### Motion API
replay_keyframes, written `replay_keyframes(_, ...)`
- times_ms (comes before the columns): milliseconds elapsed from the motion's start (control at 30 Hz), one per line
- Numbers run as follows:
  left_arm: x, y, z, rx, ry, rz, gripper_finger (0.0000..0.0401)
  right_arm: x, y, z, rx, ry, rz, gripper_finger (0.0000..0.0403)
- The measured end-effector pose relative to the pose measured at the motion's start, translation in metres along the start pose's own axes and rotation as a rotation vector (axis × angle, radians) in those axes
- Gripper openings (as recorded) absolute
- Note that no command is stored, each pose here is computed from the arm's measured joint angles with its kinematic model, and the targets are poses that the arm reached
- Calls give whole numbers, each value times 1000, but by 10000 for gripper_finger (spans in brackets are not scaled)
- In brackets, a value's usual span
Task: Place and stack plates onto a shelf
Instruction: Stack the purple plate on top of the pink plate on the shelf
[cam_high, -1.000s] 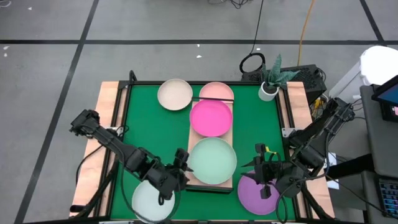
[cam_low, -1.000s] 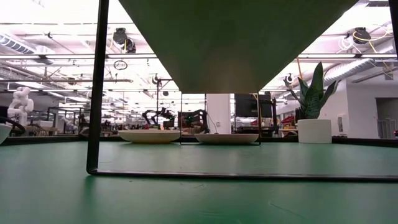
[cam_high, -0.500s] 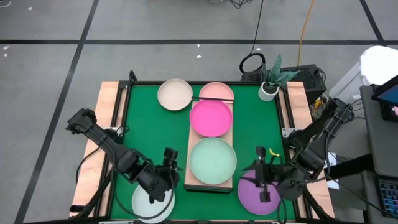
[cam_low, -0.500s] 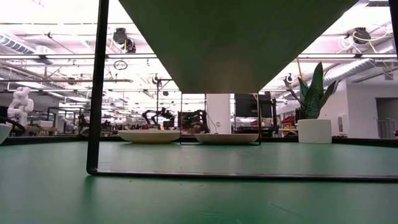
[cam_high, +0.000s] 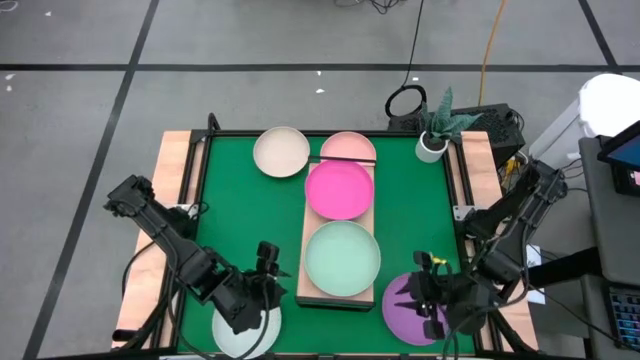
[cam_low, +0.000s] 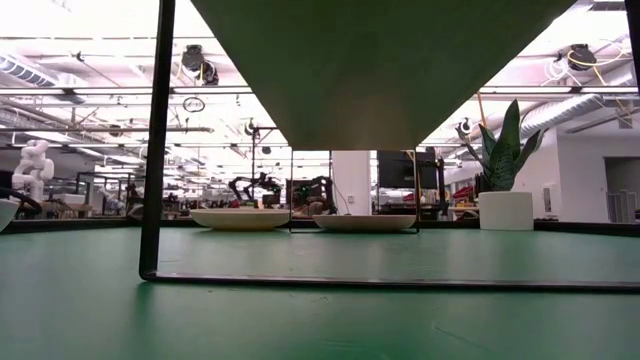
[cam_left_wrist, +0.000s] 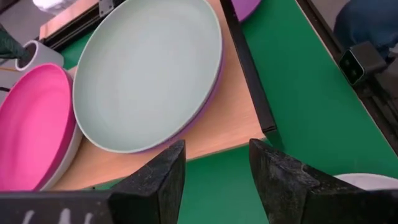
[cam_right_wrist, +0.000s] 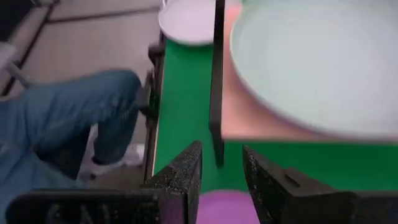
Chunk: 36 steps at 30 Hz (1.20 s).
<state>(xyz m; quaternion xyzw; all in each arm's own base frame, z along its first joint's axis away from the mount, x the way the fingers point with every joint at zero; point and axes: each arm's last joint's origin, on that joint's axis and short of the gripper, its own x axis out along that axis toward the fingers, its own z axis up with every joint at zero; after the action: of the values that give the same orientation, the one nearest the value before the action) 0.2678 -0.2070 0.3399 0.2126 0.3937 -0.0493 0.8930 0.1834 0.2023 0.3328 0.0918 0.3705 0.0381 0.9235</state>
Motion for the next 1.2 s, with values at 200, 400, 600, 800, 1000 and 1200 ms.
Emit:
replay_keyframes(200, -2, -3, -2, -13, 11, 17, 181, 9, 12, -22, 68, 171, 9, 100)
replay_keyframes(400, -3, -4, -3, -27, 11, 19, 181, 21, 24, -39, 125, 307, 20, 100)
replay_keyframes(600, -3, -4, -3, -41, 11, 19, 181, 35, 37, -56, 183, 456, 28, 100)
replay_keyframes(800, -3, -4, -3, -52, 11, 19, 181, 43, 47, -71, 126, 507, 20, 100)
replay_keyframes(1000, -3, -4, -3, -59, 11, 19, 181, 56, 56, -86, 87, 538, -8, 100)
replay_keyframes(1200, -3, -4, -3, -63, 11, 19, 181, 74, 64, -96, 81, 541, -7, 101)
